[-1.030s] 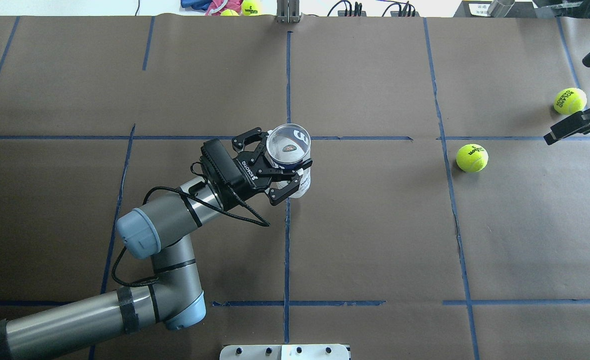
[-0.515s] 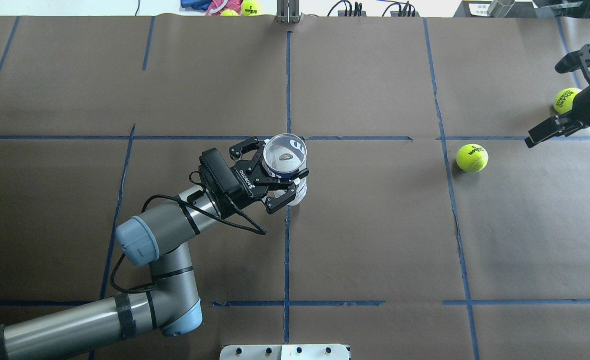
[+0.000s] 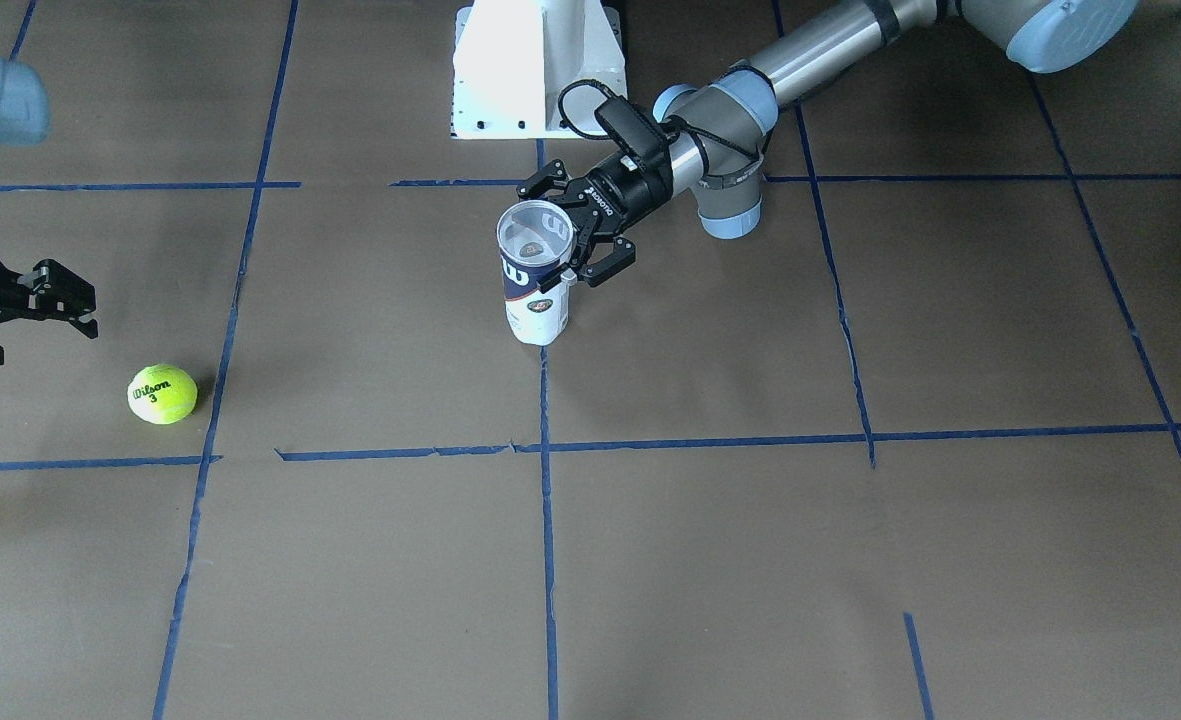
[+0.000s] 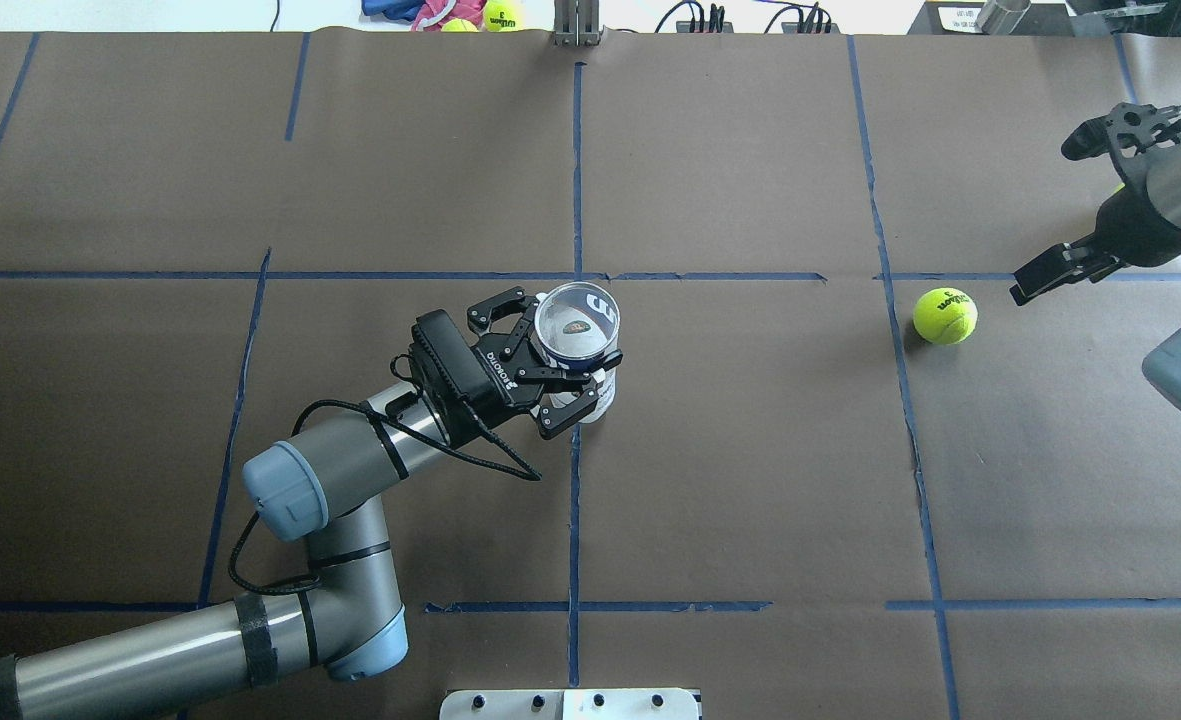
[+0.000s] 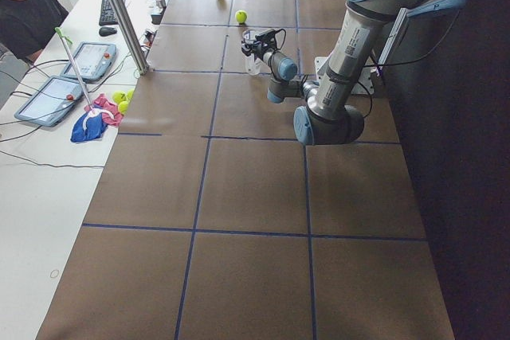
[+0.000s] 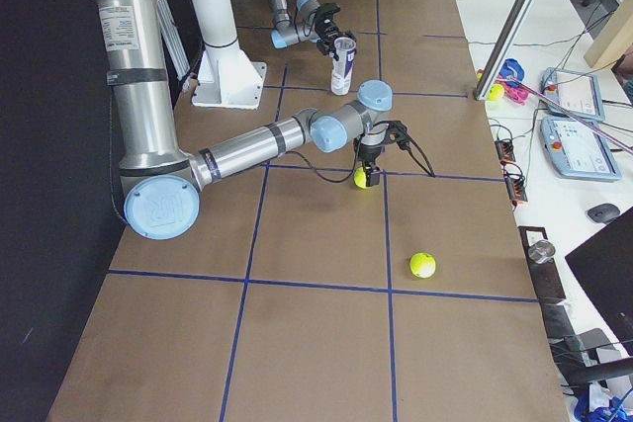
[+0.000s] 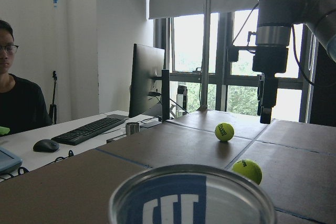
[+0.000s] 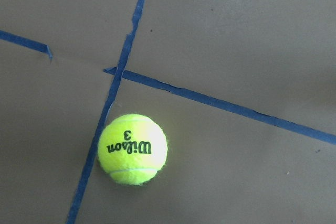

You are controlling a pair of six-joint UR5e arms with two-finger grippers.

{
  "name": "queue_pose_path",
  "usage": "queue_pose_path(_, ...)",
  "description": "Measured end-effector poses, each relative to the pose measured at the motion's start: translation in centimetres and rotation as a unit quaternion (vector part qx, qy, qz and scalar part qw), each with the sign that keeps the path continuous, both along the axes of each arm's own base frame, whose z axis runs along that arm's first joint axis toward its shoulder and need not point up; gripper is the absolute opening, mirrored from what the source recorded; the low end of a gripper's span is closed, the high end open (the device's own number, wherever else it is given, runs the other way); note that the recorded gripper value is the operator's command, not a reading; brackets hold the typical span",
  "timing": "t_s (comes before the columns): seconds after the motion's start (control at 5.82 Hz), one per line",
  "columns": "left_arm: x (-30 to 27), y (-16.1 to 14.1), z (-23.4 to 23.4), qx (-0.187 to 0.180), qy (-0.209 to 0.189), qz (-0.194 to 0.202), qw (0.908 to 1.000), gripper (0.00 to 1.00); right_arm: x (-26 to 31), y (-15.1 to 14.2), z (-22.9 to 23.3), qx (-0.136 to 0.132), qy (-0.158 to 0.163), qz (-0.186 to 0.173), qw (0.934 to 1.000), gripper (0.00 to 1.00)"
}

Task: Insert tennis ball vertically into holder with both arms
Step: 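Reach the right gripper to the nearer yellow tennis ball and grasp it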

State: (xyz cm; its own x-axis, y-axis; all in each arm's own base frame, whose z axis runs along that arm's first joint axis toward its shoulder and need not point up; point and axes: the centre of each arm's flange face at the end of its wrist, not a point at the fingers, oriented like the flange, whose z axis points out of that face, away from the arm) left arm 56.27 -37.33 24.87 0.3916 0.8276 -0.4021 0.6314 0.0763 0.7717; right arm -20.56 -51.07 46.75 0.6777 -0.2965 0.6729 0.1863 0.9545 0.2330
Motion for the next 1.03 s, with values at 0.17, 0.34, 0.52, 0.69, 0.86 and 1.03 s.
queue_pose_path(0.17,0.0,0.0,0.0,0.000,0.000,0.000,1.0000,0.80,-2.1,0.1,-0.7,0.009,0.010,0.002,0.9999,0.99)
queue_pose_path(0.34,0.0,0.0,0.0,0.000,-0.001,0.000,1.0000,0.80,-5.2,0.4,-1.3,0.023,0.023,0.022,0.9992,0.99)
queue_pose_path(0.52,0.0,0.0,0.0,0.000,-0.001,0.000,1.0000,0.80,-7.8,1.1,-1.5,0.032,0.032,0.043,0.9981,0.99)
queue_pose_path(0.69,0.0,0.0,0.0,0.000,-0.001,0.000,1.0000,0.80,-9.7,1.6,-1.1,0.042,0.045,0.056,0.9966,0.99)
queue_pose_path(0.86,0.0,0.0,0.1,0.000,-0.001,0.000,1.0000,0.80,-10.9,1.9,-0.5,0.048,0.058,0.061,0.9953,0.99)
queue_pose_path(1.03,0.0,0.0,0.1,0.000,-0.002,0.000,1.0000,0.80,-11.6,2.0,0.2,0.050,0.069,0.060,0.9945,0.99)
